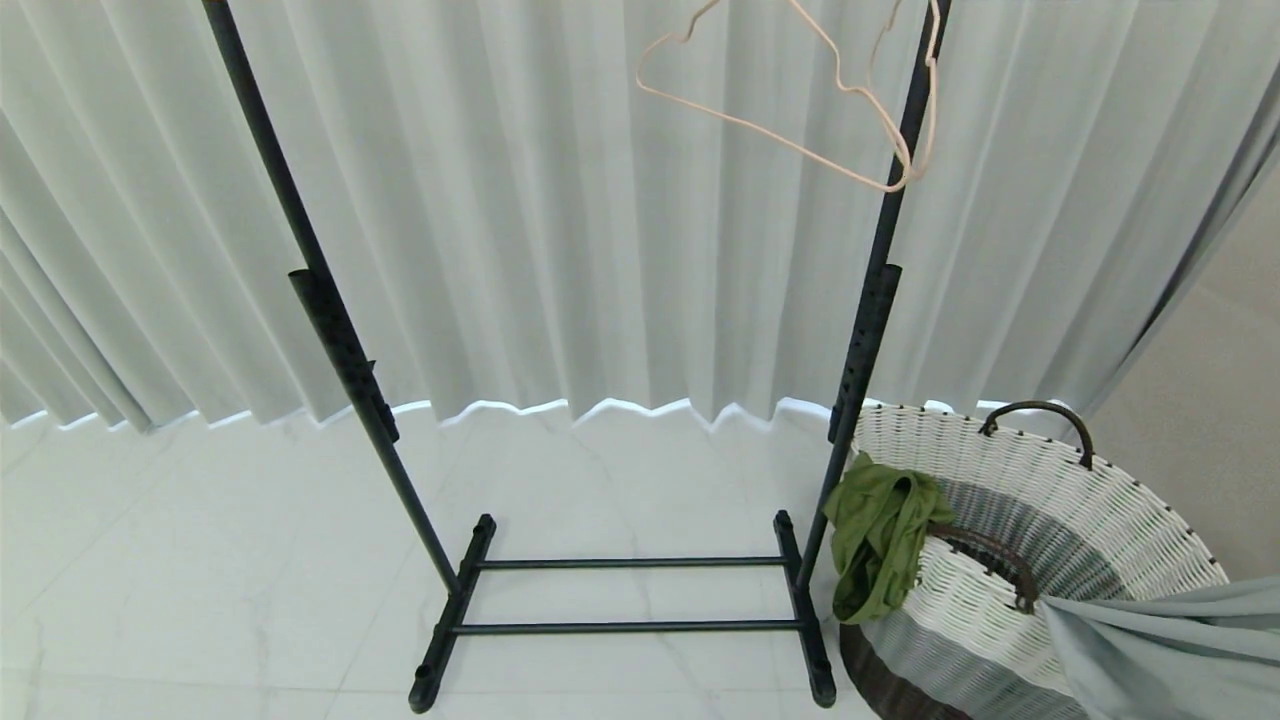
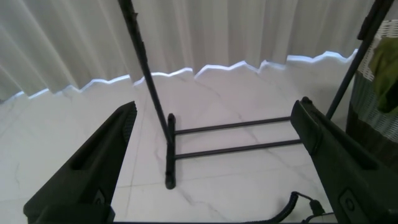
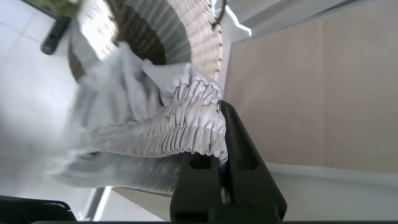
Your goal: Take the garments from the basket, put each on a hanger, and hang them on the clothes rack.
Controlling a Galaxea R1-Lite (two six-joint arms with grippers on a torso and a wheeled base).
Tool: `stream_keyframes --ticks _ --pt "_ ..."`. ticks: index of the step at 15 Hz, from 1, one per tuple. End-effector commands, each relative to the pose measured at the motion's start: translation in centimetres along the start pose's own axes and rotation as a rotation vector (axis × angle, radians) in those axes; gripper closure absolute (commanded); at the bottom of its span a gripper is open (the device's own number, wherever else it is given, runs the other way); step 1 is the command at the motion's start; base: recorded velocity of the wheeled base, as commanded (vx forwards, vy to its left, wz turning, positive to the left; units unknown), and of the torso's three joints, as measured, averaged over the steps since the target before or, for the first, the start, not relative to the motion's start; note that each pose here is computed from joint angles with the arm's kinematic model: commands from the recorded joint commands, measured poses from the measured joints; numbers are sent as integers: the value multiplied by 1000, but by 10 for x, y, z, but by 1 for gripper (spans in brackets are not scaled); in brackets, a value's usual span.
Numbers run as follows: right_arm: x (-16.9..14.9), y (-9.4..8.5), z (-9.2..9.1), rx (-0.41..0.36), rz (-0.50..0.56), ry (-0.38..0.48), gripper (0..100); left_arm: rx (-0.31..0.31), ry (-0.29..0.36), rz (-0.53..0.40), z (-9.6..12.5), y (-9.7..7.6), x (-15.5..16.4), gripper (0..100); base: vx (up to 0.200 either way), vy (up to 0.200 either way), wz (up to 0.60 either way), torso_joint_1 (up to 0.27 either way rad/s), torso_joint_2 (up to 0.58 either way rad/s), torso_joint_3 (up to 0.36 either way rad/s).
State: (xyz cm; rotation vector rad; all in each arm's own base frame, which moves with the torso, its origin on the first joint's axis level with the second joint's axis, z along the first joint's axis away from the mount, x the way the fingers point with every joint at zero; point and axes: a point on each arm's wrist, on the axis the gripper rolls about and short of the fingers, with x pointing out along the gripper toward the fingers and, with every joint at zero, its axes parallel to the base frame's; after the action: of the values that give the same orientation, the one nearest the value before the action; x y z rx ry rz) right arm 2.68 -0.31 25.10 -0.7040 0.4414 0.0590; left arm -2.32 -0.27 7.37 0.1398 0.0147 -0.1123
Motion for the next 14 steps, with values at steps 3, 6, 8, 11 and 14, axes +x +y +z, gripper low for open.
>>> stream_keyframes --ticks 3,6,8,11,14 --pt "1 0 0 0 5 2 100 0 1 0 0 0 0 0 0 133 0 0 2 2" --pt "-3 -4 5 0 0 -26 100 -8 -1 1 0 0 0 0 0 0 0 0 0 0" --pt "-9 -11 14 25 17 -51 100 -8 1 0 0 0 0 0 0 0 0 0 0 0" --pt "-26 -20 27 67 131 -97 100 -3 1 0 0 0 0 0 0 0 0 0 0 0" --pt "-33 -28 40 117 241 -174 100 -7 -6 1 0 0 0 0 0 0 0 0 0 0"
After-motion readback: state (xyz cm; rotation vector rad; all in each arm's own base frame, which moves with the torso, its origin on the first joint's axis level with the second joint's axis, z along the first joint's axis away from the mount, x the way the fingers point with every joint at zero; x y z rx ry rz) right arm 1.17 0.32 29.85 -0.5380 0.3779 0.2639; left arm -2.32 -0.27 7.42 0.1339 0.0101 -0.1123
